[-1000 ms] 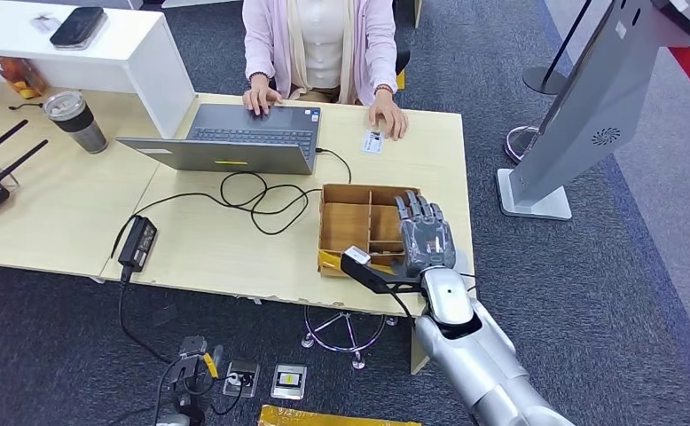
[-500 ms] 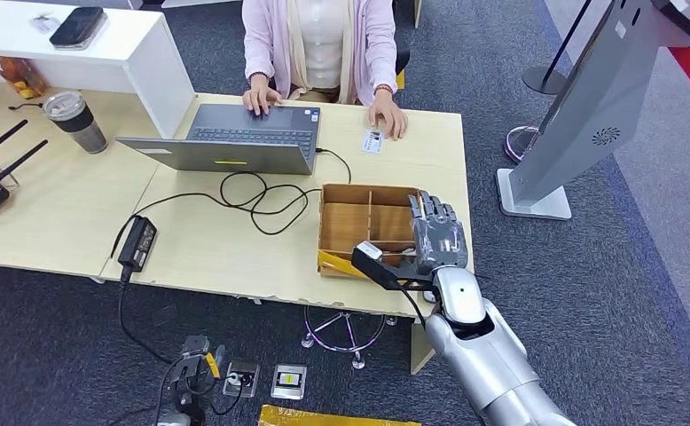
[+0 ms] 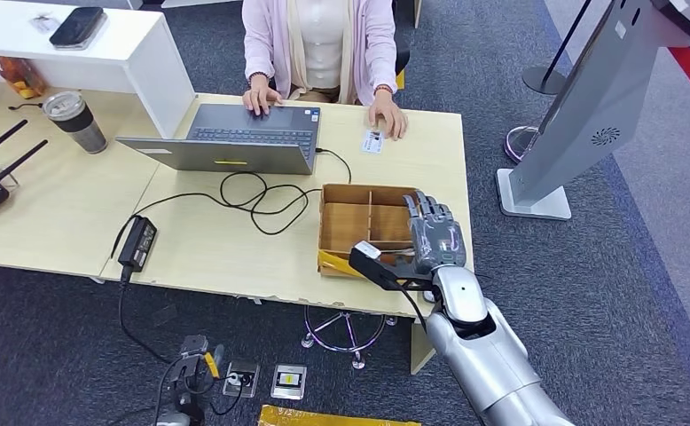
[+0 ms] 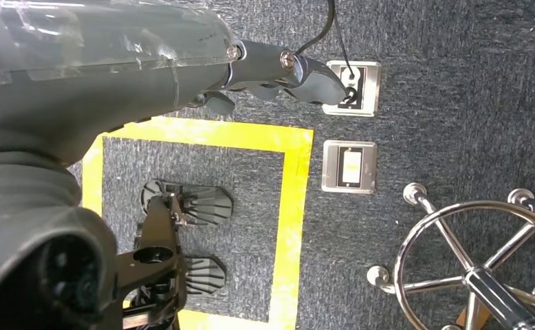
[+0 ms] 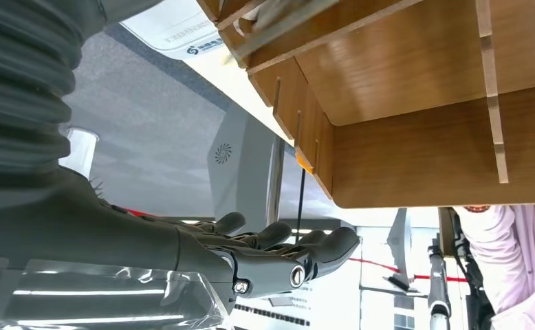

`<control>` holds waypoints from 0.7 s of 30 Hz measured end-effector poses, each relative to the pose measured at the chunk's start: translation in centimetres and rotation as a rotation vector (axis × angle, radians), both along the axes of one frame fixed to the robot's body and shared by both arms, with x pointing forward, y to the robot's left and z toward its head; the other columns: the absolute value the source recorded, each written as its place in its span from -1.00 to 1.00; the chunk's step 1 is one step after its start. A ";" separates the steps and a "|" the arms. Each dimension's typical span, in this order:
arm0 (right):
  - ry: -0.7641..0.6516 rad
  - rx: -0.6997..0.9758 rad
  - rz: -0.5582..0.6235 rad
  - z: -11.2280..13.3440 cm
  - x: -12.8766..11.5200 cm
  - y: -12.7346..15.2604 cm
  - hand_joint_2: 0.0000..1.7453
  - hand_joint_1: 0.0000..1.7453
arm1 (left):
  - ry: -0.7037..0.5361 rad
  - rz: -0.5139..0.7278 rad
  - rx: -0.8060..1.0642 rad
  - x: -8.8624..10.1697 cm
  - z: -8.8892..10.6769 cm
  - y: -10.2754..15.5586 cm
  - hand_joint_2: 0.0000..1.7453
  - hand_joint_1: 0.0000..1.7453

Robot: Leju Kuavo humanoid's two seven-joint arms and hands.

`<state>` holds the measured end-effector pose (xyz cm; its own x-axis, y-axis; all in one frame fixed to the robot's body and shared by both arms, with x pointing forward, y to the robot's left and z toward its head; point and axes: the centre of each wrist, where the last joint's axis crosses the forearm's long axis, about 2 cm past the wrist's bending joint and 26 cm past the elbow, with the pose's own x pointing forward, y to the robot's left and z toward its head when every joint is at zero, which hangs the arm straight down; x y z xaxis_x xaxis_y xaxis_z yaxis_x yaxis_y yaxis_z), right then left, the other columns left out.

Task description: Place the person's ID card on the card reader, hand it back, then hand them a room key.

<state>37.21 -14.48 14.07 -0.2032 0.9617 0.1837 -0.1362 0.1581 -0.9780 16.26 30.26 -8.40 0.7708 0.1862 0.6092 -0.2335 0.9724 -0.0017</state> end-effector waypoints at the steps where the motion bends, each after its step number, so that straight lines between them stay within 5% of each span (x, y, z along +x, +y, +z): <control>1: 0.000 0.001 0.000 0.0 0.0 0.0 1.00 -1.00 | 0.000 0.001 0.000 0.0 0.0 0.0 -1.00 -1.00; 21: 0.035 0.010 -0.001 -0.2 -0.4 -0.1 1.00 -1.00 | 0.002 -0.013 -0.010 0.3 0.1 0.0 -1.00 -1.00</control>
